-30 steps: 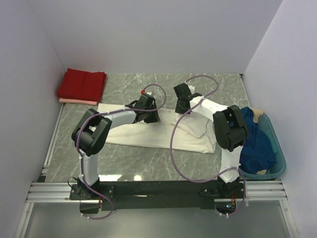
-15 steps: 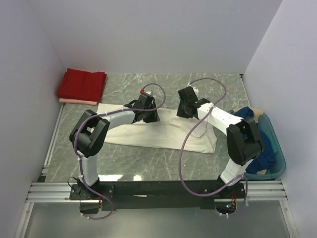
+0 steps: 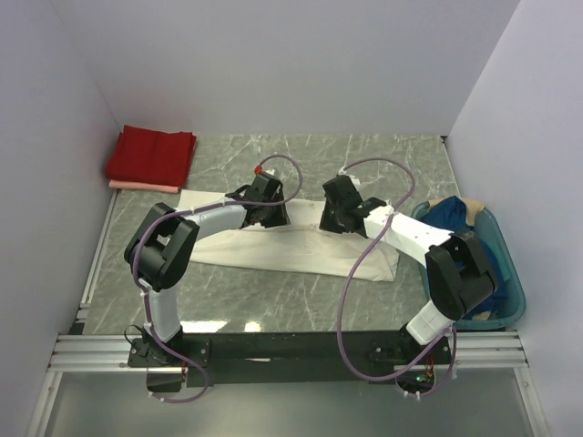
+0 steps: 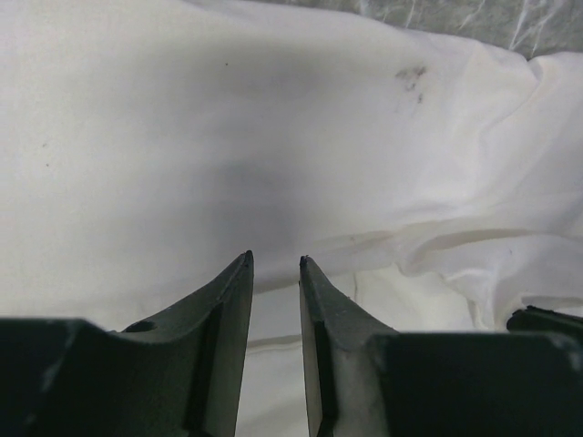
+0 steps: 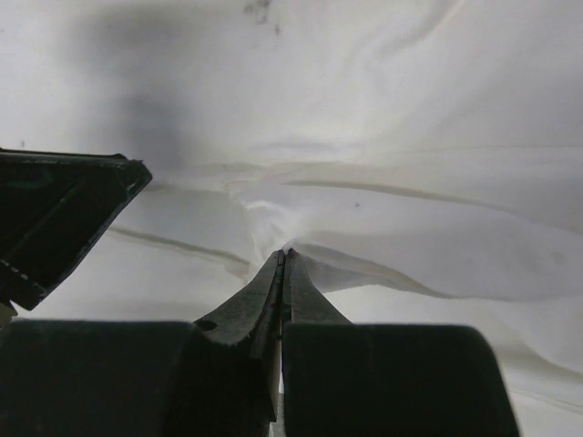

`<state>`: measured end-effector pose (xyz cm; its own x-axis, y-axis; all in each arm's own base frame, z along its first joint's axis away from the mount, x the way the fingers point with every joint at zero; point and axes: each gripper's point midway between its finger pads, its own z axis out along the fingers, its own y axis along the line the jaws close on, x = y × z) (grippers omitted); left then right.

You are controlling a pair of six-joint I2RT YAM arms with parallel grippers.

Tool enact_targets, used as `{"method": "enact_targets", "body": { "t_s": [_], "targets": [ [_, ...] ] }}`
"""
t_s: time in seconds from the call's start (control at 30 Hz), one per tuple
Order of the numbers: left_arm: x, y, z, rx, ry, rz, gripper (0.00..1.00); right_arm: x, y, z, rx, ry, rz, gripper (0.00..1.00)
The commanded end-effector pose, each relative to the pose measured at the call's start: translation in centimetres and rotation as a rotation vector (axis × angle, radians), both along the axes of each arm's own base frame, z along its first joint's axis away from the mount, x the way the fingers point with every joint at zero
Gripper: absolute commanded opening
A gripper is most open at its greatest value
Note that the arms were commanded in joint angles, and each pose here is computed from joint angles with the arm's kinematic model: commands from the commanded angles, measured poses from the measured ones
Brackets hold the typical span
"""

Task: Fold and stack the t-shirts
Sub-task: Fold the tshirt

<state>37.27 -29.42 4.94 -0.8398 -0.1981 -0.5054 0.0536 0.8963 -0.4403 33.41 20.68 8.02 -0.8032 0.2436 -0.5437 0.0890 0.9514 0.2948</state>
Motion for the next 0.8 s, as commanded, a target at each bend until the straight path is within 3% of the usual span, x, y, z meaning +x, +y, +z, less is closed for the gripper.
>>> {"method": "enact_targets", "body": {
  "t_s": [0.0, 0.5, 0.63, 0.77],
  "targets": [
    [0.5, 0.1, 2.1, -0.022, -0.052, 0.007, 0.33, -0.3, 1.7, 1.5, 0.064, -0.047, 0.01, 0.0],
    [0.2, -0.5, 2.6, -0.055, -0.058, -0.019, 0.33, -2.2, 5.1, -0.8, 0.126, 0.006, 0.064, 0.01],
    [0.0, -0.6, 2.9, -0.069, -0.061, -0.024, 0.34, -2.4, 5.9, -0.6, 0.159, 0.009, 0.086, 0.07],
    [-0.3, -0.9, 3.4, -0.085, -0.065, -0.048, 0.37, -2.7, 6.3, -0.1, 0.187, 0.013, 0.103, 0.22]
  ]
}}
